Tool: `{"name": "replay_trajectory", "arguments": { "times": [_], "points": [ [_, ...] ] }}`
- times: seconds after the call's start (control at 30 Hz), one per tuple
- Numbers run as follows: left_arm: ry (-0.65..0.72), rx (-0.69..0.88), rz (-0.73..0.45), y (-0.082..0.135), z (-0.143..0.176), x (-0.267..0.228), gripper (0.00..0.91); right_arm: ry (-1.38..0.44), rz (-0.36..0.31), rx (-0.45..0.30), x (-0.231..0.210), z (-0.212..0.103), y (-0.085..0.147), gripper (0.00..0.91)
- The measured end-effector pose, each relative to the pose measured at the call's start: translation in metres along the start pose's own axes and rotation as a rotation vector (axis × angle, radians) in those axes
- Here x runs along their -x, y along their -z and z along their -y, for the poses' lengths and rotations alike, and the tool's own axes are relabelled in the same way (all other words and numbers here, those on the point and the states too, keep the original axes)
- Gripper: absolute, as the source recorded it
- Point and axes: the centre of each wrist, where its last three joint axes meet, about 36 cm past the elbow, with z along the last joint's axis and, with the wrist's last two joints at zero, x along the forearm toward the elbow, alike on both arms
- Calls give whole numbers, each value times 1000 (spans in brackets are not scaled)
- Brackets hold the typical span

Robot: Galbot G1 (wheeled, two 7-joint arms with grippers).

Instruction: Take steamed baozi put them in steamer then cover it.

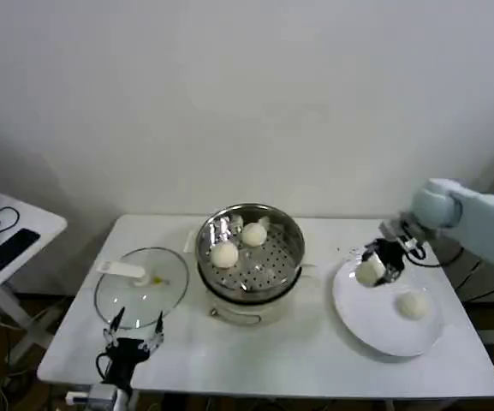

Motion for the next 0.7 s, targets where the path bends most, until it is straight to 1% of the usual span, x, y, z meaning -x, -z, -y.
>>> {"name": "replay_trajectory", "arguments": {
  "times": [0.17, 0.33, 0.5, 0.53, 0.57, 0.7],
  "points": [
    [-5, 1, 0, 0, 2, 0, 907, -47, -42, -225, -43, 27, 48, 705],
    [-7, 2, 1, 1, 3, 0, 907, -67, -92, -434, -61, 41, 100, 705],
    [-3, 4, 2, 2, 2, -2, 907, -74, -143, -605, -60, 54, 143, 695],
    [-1, 5, 1, 2, 1, -2, 907, -74, -154, -637, -58, 56, 152, 705],
    [-2, 5, 1, 2, 1, -2, 907, -75, -162, -664, -55, 59, 159, 695],
    [-4, 4, -1, 2, 1, -2, 907, -68, -185, -774, -38, 68, 190, 705]
  ]
}}
